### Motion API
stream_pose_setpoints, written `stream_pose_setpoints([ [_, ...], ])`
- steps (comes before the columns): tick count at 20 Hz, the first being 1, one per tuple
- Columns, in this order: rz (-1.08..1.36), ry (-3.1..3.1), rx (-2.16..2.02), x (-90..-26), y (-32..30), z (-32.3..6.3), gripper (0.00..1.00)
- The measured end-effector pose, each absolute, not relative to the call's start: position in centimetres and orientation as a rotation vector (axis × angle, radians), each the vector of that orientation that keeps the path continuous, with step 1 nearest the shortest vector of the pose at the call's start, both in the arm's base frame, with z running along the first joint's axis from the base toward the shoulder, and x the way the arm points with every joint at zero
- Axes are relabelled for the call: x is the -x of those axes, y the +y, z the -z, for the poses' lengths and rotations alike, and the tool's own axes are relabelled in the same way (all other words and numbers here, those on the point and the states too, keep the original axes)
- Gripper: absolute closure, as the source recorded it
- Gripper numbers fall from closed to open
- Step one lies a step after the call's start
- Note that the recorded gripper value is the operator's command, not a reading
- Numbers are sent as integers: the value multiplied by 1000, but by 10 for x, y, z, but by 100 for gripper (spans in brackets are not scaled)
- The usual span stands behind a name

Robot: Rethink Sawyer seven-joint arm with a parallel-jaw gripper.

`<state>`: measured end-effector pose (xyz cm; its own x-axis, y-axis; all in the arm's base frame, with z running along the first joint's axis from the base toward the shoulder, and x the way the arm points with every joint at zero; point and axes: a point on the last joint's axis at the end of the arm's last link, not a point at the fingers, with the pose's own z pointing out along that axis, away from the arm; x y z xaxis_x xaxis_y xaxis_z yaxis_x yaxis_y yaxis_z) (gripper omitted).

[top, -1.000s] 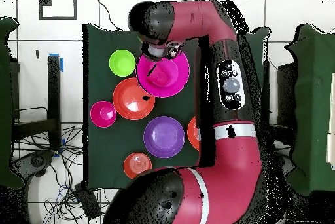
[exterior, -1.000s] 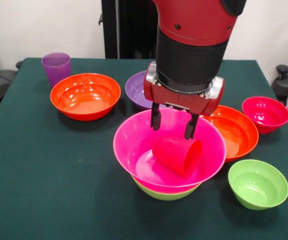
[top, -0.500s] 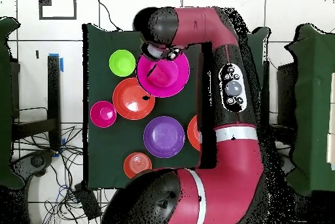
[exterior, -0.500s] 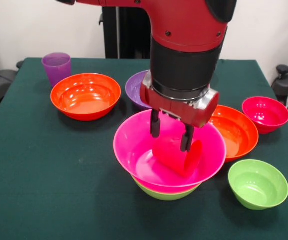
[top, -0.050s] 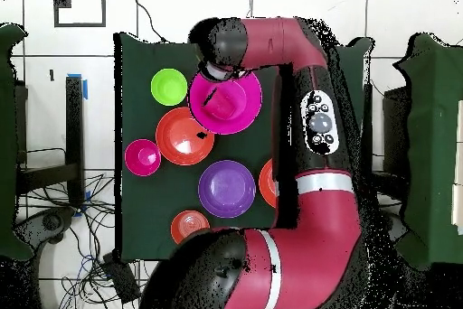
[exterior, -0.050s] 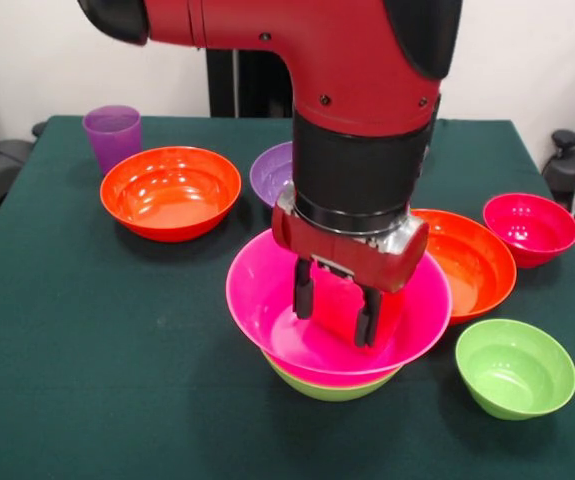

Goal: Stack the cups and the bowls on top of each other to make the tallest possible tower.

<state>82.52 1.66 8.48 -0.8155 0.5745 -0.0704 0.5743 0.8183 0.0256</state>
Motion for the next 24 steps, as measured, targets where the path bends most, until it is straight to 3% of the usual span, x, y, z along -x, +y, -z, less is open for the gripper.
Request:
stream_pose_setpoints([
  [12,-49,2975,-891,-816,64,-56,0],
  [24,-83,3010,-884,-811,93,-57,0],
])
